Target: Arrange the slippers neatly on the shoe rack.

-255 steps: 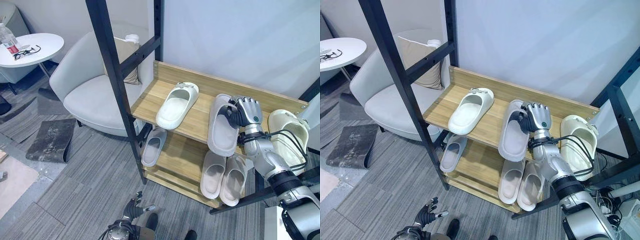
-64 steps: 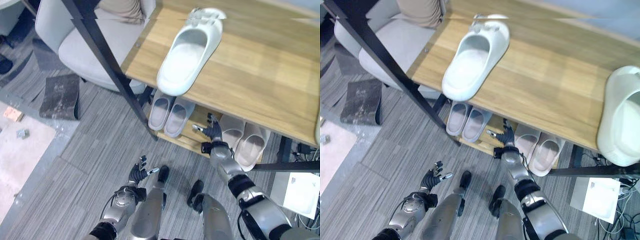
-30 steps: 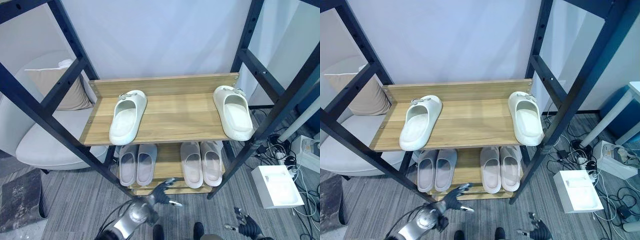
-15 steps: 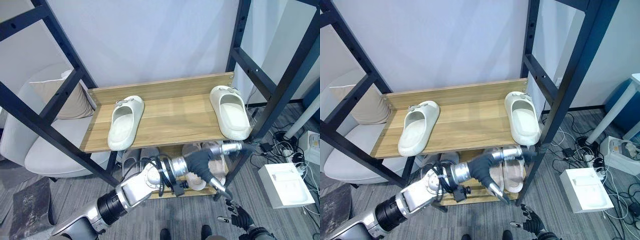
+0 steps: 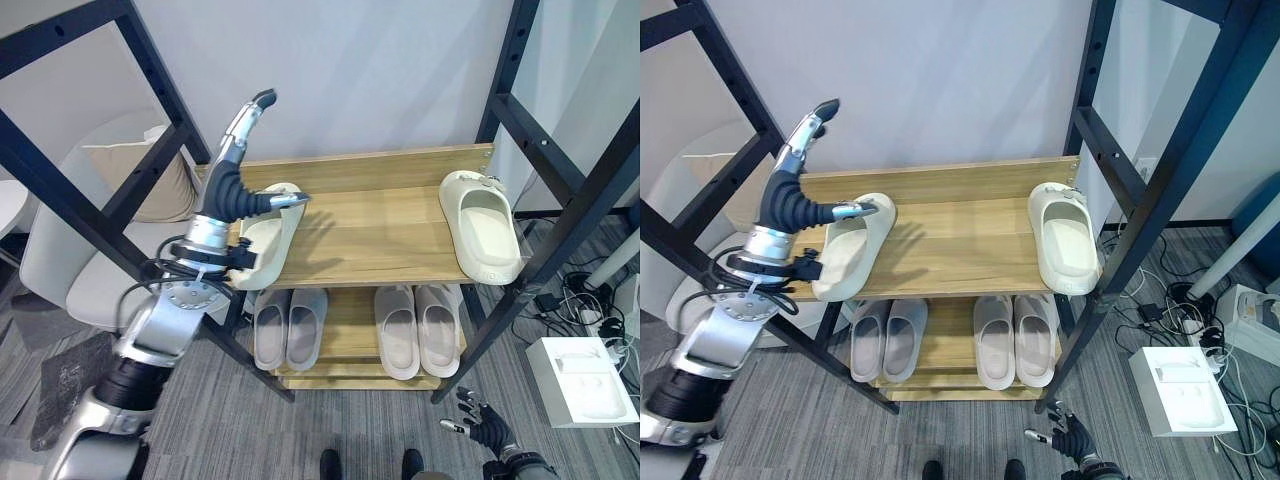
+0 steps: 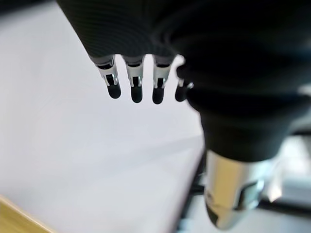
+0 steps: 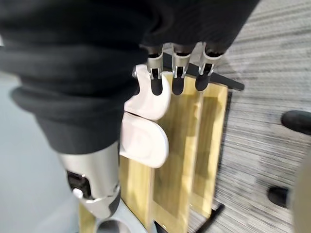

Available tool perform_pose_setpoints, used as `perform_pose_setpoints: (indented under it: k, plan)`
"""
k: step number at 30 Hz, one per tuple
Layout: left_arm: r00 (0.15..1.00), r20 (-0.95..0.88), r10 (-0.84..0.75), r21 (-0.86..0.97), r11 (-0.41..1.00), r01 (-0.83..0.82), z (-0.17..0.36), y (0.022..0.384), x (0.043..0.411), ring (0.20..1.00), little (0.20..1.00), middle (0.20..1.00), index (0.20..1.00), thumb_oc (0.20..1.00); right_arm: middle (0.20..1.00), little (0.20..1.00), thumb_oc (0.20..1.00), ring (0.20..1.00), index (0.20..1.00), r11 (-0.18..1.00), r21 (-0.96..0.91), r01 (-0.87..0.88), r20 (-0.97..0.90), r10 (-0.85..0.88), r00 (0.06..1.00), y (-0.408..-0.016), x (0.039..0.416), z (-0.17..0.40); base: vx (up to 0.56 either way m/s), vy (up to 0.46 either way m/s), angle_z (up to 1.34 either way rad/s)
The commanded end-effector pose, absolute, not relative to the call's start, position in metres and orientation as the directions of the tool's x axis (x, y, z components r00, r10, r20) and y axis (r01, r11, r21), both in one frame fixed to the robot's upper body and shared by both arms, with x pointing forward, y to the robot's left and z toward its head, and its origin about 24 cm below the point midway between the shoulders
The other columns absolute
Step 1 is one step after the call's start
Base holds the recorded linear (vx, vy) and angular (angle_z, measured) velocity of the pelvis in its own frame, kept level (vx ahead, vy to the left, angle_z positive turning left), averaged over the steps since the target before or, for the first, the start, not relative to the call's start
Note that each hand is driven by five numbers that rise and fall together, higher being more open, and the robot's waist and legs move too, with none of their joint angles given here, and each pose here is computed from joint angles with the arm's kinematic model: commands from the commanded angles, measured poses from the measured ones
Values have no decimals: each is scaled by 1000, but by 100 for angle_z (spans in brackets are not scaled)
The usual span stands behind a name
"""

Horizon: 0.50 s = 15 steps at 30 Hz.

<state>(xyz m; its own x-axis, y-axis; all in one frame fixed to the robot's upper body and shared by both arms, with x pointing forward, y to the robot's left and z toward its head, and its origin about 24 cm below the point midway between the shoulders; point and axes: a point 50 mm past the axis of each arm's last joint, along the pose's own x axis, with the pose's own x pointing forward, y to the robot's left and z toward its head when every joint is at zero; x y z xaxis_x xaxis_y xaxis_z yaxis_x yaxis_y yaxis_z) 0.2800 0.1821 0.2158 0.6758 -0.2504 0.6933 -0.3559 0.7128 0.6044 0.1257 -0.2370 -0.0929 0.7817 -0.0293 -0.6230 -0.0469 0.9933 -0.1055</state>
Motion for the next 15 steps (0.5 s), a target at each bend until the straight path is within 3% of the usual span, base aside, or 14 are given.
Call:
perform_pose_setpoints:
  k: [1, 3, 5, 7, 15]
  plan:
    - [626, 753, -202, 631, 490, -601, 238, 210, 294, 1000, 1000, 1000, 1000, 1000, 1000, 1000, 1000, 1000, 1000, 995, -84, -45, -545, -8, 838, -229, 141, -82, 23, -1, -11]
    - [624, 754, -205, 639, 447, -626, 240, 214, 296, 1000, 1000, 1000, 1000, 1000, 1000, 1000, 1000, 1000, 1000, 996, -85, -40, -538, -12, 843, -230, 142, -81, 21, 2, -21]
    - [649, 741, -170, 668, 283, -688, 234, 228, 303, 1000, 1000, 1000, 1000, 1000, 1000, 1000, 1000, 1000, 1000, 995, -82, -48, -524, -2, 852, -225, 146, -80, 49, 12, -6]
    - [660, 736, -154, 677, 207, -706, 230, 233, 308, 1000, 1000, 1000, 1000, 1000, 1000, 1000, 1000, 1000, 1000, 995, -82, -55, -522, 4, 853, -222, 148, -80, 34, 12, -4]
    - [797, 604, -24, 795, -47, -604, 188, 266, 323, 1000, 1000, 1000, 1000, 1000, 1000, 1000, 1000, 1000, 1000, 996, -78, -48, -515, 1, 857, -216, 145, -81, 32, 11, -16]
